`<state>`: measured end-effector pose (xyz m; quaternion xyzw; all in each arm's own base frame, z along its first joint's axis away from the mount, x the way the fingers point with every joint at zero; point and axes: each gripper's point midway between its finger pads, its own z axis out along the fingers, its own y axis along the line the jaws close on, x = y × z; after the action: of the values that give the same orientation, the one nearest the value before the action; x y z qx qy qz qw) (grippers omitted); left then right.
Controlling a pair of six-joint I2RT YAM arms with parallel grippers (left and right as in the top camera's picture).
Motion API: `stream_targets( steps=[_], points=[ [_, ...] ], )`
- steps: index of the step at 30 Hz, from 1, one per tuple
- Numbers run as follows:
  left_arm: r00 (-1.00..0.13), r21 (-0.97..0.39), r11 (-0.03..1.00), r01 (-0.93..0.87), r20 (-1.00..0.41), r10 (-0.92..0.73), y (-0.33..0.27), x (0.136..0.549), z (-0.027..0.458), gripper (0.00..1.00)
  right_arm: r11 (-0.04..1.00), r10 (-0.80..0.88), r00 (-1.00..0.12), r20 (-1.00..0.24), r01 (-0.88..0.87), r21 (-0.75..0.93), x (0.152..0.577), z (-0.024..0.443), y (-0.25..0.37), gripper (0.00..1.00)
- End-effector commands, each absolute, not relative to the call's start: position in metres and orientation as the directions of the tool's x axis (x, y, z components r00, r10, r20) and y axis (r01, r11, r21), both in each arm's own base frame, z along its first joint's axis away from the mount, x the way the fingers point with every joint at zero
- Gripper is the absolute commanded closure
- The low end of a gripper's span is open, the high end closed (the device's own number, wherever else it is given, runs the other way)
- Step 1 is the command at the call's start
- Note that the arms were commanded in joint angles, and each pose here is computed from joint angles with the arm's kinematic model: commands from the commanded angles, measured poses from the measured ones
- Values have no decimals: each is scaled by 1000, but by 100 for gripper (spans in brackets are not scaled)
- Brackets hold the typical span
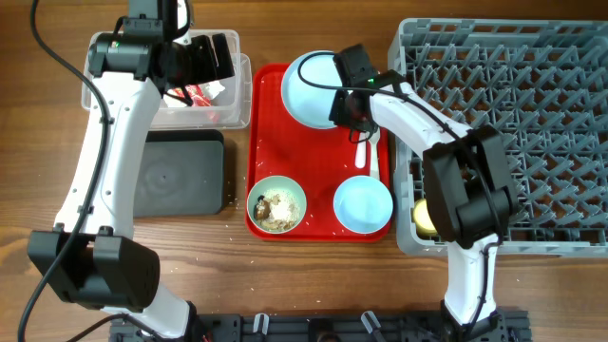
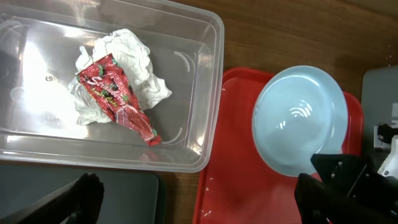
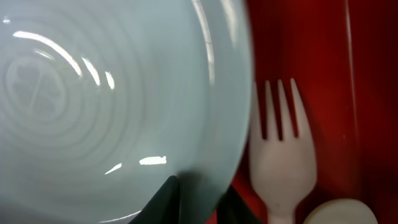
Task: Sort waste into correct bins and load items into the dishwasher rack
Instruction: 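Grasp the light-blue plate edge with right gripper and lift it, then carry the plate with right gripper and stand it upright in the rack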
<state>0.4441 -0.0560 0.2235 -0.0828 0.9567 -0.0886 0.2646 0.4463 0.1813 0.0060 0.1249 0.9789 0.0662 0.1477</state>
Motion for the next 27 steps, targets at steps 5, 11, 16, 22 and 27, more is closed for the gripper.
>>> stream_targets(
  steps=[5,11,16,22,27],
  points=[
    [-838,-206,971,-123,-503,-213,-52,446,227,0,977,202,-944,-261,175,123,443,-9,179,96],
    [-838,-206,971,-123,-503,-213,-52,446,227,0,987,117,-948,-297,78,141,440,33,182,96],
    [-838,-206,971,-123,-503,-213,-52,446,227,0,985,91,-901,-425,19,172,429,129,171,96],
    [-838,-206,971,-123,-503,-213,-52,446,227,0,980,178,-797,-578,92,176,408,231,109,96],
    [-838,-206,971,-123,-503,-213,-52,446,227,0,976,216,-799,-561,189,107,393,237,59,96]
  ],
)
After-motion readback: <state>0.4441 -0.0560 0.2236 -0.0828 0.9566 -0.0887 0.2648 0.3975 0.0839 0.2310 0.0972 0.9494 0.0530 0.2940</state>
